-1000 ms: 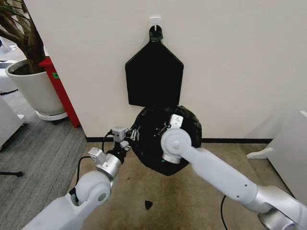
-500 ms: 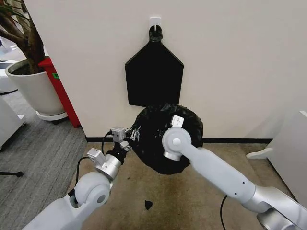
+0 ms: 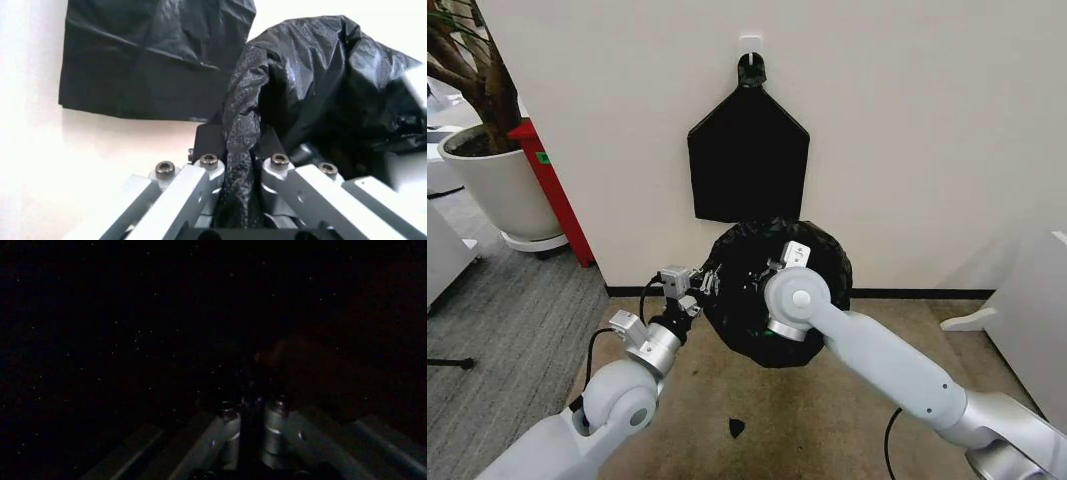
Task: Place the garbage bag over the trash bin.
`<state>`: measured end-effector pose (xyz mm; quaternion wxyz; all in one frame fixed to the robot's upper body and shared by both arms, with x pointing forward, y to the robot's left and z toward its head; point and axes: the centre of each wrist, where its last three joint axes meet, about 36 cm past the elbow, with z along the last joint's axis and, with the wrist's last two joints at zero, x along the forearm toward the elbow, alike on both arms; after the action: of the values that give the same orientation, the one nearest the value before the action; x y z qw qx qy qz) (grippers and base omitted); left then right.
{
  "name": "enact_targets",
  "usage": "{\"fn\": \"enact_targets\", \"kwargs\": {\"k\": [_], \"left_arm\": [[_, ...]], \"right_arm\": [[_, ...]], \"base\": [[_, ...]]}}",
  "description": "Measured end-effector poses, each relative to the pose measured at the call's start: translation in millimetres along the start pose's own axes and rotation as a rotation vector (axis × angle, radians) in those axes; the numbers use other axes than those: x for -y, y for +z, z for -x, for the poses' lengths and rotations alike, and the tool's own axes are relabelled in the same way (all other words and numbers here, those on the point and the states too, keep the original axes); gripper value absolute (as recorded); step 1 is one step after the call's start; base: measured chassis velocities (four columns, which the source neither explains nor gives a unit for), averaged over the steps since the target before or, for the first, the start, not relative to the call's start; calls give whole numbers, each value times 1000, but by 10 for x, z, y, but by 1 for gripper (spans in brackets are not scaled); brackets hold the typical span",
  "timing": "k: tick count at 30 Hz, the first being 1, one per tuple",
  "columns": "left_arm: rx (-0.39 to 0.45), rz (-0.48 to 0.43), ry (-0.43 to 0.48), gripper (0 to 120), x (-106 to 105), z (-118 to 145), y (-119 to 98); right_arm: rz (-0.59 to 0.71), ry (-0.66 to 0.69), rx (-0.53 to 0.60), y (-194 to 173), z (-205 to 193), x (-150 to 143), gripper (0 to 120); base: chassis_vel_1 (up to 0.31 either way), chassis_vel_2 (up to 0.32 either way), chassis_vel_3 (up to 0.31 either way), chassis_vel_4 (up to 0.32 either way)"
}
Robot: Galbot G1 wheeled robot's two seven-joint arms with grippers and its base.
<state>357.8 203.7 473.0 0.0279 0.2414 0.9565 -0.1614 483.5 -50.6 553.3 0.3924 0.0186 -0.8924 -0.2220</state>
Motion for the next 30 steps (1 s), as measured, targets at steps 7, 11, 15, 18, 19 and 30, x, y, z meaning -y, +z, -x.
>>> {"fn": "enact_targets", "kwargs": {"k": [7, 11, 15, 18, 19, 30], "left_arm": [[-3, -2, 18, 4, 53, -99, -25], [2, -2, 23, 4, 82, -131, -45], [5, 0, 20, 4, 78, -142, -53], [6, 2, 11, 4, 55, -136, -37], [6, 2, 5, 4, 47, -130, -31], [10, 1, -19, 4, 27, -91, -25]], "right_arm": [[27, 26, 6, -45, 144, -3, 0], [24, 51, 12, -8, 216, 31, 0], [22, 48, 15, 5, 161, 58, 0], [19, 24, 13, 28, 8, 55, 0], [15, 15, 10, 41, -54, 58, 0], [9, 46, -7, 26, -166, 281, 0]], "base": [[0, 0, 0, 0], [0, 0, 0, 0], [0, 0, 0, 0], [0, 0, 0, 0], [0, 0, 0, 0], [0, 0, 0, 0]]}}
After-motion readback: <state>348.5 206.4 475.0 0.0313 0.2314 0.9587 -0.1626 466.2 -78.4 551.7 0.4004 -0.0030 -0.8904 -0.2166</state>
